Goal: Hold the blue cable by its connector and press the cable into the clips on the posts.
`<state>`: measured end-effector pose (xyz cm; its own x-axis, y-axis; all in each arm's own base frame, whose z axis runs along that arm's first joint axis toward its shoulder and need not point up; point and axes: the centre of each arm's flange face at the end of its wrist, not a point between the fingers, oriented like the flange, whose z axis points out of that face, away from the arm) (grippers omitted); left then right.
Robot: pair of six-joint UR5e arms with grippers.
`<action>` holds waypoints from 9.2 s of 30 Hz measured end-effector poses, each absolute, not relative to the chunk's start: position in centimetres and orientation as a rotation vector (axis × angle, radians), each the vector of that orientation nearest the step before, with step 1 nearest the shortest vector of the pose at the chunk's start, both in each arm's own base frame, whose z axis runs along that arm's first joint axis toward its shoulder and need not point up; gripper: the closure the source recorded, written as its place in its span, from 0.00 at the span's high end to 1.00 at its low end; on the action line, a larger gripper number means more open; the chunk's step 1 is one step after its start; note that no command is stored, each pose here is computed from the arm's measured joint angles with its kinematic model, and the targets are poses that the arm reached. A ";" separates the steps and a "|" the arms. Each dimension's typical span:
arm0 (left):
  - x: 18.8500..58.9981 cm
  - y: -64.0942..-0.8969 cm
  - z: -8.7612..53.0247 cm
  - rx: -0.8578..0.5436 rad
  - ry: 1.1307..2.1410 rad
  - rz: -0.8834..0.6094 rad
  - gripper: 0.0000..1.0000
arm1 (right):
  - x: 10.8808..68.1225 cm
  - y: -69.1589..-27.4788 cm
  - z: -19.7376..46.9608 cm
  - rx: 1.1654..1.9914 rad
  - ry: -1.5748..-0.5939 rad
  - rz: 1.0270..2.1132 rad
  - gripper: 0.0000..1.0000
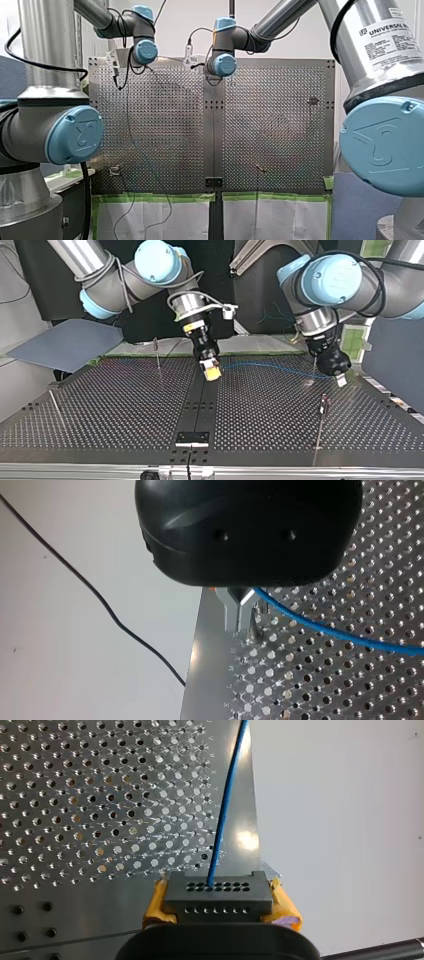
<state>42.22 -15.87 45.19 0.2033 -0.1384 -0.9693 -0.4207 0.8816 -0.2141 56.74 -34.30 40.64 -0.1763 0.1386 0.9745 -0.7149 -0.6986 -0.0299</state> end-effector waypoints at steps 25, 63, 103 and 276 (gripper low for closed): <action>46.2 -12.9 44.5 -0.447 1.389 0.198 0.00 | 59.9 -36.0 40.2 1.508 -0.659 1.949 0.00; 49.6 -8.4 45.0 -0.397 1.376 0.160 0.00 | 63.0 -37.2 38.5 1.527 -0.655 1.953 0.00; 52.2 -7.1 44.9 -0.337 1.364 0.101 0.00 | 61.8 -40.7 40.6 1.456 -0.666 1.950 0.00; 39.9 -13.3 47.5 -0.106 1.648 -0.176 1.00 | 59.3 -48.7 41.0 1.429 -0.704 1.922 0.00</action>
